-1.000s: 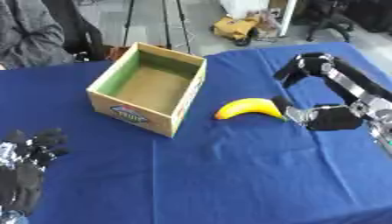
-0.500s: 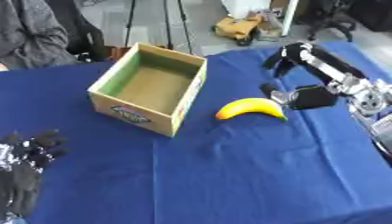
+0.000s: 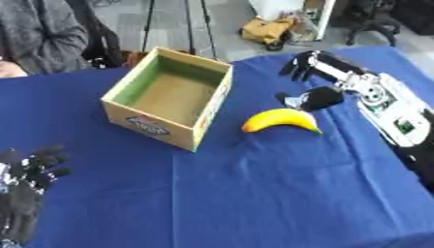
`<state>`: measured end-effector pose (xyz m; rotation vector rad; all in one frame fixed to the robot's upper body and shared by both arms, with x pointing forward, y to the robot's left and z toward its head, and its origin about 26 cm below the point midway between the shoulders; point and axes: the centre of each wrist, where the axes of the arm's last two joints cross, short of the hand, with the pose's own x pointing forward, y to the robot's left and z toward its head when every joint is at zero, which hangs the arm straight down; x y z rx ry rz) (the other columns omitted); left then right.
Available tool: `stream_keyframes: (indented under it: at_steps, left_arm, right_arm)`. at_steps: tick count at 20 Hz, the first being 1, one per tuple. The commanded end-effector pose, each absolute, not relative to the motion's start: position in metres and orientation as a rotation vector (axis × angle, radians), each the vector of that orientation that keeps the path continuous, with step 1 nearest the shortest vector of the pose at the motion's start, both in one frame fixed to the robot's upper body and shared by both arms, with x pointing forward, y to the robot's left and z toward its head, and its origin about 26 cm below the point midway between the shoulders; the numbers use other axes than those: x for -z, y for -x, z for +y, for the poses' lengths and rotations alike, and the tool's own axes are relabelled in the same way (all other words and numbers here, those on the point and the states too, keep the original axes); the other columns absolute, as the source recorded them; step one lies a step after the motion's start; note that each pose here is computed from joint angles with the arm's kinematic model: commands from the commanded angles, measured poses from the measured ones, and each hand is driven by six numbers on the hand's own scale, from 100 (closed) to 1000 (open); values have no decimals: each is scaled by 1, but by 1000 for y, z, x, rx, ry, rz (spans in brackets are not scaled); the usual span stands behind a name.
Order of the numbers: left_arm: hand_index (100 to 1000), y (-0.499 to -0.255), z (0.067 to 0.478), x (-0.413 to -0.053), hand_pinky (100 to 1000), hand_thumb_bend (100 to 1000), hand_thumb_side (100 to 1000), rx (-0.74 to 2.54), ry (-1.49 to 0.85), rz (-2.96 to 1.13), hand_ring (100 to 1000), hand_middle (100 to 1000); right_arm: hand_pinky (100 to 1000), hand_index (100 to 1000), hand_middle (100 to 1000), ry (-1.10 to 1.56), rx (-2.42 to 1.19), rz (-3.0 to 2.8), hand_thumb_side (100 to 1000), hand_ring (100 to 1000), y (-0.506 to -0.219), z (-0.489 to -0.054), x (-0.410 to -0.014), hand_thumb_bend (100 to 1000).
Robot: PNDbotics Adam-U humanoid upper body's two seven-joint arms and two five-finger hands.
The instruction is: Pick up objects on the table and place them in the box.
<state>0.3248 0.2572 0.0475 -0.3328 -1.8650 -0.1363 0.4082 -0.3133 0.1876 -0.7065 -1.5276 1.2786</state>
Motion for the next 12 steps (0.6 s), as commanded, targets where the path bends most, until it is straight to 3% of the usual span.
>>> stream_keyframes:
  at_steps: [1, 12]
  left_arm:
    - [566, -327, 257, -55, 719, 236, 1000, 160, 342, -1887, 768, 738]
    - [565, -328, 255, -56, 719, 237, 1000, 162, 351, -1887, 768, 737]
  right_arm:
    - [703, 770, 729, 776, -1268, -1466, 395, 730, -418, -324, -189, 312]
    - [710, 769, 731, 818, -1251, -1377, 388, 735, -440, -352, -146, 307]
